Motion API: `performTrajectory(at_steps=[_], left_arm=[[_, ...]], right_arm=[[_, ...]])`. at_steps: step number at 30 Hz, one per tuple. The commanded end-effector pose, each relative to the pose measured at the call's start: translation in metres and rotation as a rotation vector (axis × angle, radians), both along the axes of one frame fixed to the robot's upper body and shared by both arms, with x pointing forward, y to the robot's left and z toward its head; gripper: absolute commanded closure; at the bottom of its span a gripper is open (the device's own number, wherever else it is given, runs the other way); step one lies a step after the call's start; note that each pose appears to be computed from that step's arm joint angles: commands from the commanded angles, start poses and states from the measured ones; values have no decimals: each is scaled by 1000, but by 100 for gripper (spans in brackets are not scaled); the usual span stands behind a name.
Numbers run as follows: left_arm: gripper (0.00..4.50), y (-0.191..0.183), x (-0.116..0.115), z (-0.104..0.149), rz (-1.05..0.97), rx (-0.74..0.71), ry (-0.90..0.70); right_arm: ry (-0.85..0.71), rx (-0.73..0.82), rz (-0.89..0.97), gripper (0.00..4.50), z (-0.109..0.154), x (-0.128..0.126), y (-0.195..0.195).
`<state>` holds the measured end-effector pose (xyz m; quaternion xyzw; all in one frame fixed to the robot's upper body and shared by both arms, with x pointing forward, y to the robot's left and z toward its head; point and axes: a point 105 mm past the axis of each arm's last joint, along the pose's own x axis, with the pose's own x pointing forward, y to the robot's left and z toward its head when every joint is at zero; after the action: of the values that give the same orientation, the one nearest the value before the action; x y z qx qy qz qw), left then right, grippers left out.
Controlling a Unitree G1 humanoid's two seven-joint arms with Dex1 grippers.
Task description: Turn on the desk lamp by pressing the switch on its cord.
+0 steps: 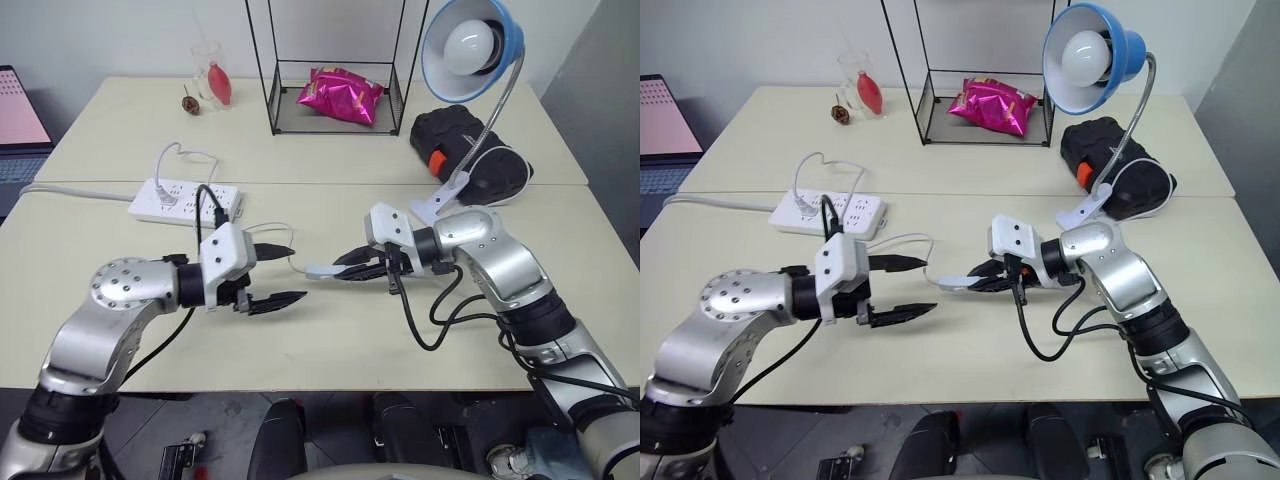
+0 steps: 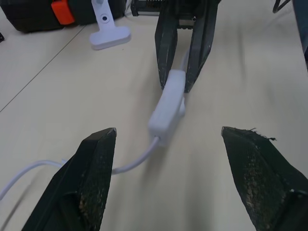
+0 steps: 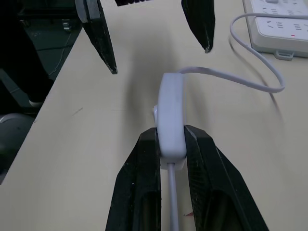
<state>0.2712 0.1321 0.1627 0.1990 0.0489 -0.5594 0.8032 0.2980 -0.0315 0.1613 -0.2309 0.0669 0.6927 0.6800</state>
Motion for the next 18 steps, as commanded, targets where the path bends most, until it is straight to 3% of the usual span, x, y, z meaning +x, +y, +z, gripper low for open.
performTrajectory(at_steps=[1,14,18], left_arm=[[86,-8,1,3,-38,-33,31],[86,-19,4,-6,-87,-13,59],[150,-24,8,-6,-87,-18,54]], right_arm=[[-23,32,5,412,15,-4,-2],[-15,30,11,412,16,-10,-2],[-15,29,19,412,16,-12,-2]])
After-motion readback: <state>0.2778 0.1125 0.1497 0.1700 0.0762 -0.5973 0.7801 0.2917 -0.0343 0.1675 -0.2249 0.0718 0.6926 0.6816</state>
